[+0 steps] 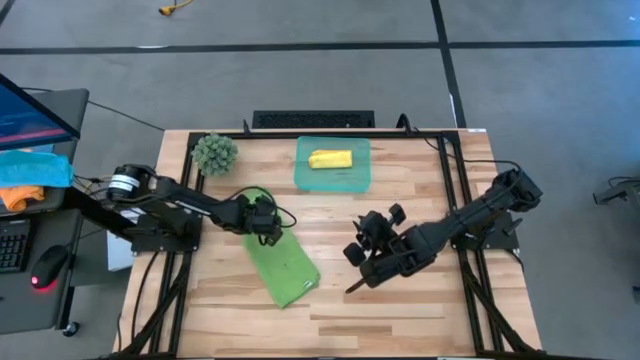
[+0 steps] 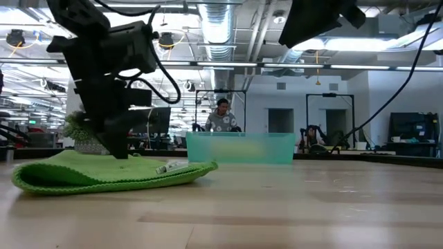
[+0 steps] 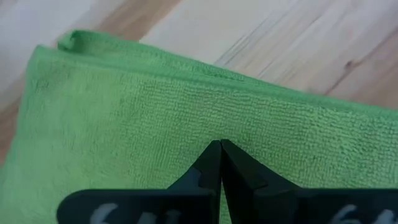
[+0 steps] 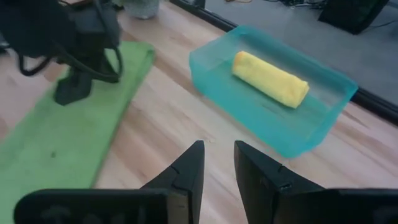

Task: Roll microfiber towels into tight, uniform cylinder then place into a basket
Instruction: Fold the green microfiber cloth

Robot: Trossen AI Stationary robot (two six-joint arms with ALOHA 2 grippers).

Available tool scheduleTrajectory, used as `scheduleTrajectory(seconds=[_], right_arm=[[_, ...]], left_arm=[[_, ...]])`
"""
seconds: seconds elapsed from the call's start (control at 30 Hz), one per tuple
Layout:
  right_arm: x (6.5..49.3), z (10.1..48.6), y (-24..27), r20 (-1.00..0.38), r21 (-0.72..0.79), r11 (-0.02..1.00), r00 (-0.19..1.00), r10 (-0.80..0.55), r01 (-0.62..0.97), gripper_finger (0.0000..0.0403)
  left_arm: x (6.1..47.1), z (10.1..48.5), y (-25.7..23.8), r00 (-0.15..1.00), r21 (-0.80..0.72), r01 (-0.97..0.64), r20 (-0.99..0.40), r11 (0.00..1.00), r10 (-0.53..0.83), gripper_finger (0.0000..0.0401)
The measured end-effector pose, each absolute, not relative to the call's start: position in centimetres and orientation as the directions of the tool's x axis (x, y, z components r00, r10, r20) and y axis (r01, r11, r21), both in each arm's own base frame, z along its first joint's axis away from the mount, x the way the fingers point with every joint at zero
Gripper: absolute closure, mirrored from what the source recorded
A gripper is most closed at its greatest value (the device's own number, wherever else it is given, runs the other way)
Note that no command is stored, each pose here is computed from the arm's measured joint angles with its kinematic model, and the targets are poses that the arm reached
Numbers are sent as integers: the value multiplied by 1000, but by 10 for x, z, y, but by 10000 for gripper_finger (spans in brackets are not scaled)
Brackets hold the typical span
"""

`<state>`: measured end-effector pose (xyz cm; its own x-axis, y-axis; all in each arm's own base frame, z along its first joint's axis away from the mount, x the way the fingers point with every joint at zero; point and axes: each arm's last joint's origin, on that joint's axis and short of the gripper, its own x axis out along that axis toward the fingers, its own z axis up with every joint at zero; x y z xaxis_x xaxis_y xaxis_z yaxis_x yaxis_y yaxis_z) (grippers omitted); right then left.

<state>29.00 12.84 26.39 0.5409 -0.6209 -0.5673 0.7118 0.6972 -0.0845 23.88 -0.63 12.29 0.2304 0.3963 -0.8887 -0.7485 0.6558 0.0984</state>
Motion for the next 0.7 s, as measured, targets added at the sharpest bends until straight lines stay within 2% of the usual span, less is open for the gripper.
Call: scheduleTrajectory(seconds=[0.13,0.3,0.53,0.7], right_arm=[[286,264,138,-566,-37,700,562,-603,713,291],[280,264,150,-559,6,708,590,-583,706,291],[277,264,157,-556,27,718,607,-568,696,291],[277,265,156,-554,30,716,608,-568,697,291]], left_arm=[[245,116,-6,247,122,-718,-876,686,415,401],[252,117,-13,329,119,-627,-855,769,401,401],[264,120,-31,473,-7,-404,-858,915,202,401],[267,121,-39,515,-58,-343,-847,938,135,401]])
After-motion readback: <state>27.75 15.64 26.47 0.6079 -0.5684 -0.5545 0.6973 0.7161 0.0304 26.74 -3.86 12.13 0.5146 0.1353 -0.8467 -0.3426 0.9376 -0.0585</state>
